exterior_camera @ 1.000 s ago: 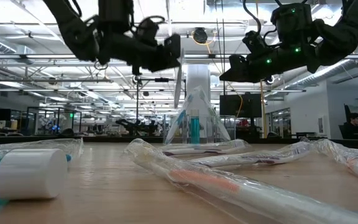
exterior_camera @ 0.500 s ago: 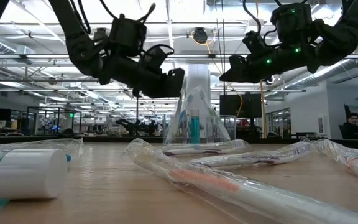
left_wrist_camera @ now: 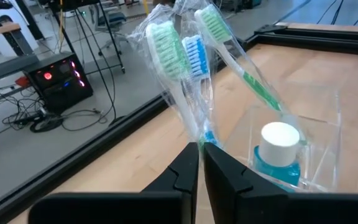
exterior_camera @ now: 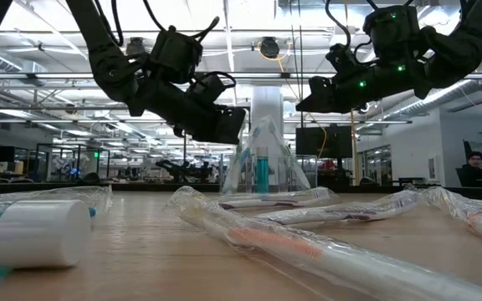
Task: Pick & Place toothbrushing station
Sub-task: Put the green toothbrush into the left section of the transparent organizer, then put the top mouthwash into the middle section of the transparent organizer
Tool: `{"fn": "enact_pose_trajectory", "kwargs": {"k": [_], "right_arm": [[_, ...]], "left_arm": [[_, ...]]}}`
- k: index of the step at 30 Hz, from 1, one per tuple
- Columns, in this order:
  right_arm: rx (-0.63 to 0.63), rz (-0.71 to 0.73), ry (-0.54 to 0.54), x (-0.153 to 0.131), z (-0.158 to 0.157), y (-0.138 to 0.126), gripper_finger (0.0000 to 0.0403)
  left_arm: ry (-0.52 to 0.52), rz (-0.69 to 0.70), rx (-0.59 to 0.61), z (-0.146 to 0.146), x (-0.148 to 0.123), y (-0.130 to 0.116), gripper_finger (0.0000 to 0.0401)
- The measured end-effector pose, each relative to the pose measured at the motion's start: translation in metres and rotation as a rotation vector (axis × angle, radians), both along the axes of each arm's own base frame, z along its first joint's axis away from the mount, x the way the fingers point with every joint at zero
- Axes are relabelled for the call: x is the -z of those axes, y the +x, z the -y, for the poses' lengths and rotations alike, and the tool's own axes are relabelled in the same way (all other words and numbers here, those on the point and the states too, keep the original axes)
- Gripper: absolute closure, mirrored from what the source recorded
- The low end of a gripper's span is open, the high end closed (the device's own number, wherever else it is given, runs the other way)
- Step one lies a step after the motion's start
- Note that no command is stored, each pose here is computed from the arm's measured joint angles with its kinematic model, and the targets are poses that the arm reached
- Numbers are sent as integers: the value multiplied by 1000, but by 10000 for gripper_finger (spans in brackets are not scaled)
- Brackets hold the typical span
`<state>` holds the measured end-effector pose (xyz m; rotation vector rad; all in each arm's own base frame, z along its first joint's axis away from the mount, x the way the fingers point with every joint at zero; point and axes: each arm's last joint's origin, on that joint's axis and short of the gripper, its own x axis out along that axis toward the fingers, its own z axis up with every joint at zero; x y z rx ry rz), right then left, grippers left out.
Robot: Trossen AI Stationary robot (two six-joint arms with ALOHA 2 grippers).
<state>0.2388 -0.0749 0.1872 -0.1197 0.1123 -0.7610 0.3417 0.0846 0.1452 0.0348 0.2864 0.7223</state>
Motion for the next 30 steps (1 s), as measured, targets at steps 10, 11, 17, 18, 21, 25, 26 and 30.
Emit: {"fn": "enact_pose_trajectory", "kwargs": {"k": [10,11,17,18,21,25,26,30], "right_arm": [[0,-1,0,0,0,0,248],[0,0,0,0,0,0,248],[0,0,0,0,0,0,248],[1,0,0,0,0,0,248],[0,0,0,0,0,0,248],[-3,-6,2,1,-1,0,248],[-6,-5,4,1,-2,0,248],[-71,26,2,-6,-8,0,248]], "left_arm": [[-14,13,-4,0,0,0,368],[-18,17,-6,0,0,0,368],[-32,30,-12,-1,0,0,340],[-32,30,-12,-1,0,0,329],[-32,30,-11,-1,0,0,293],[-30,44,14,8,-7,0,253],[-30,45,21,10,-10,0,246],[-53,32,28,16,-25,-6,230]]}}
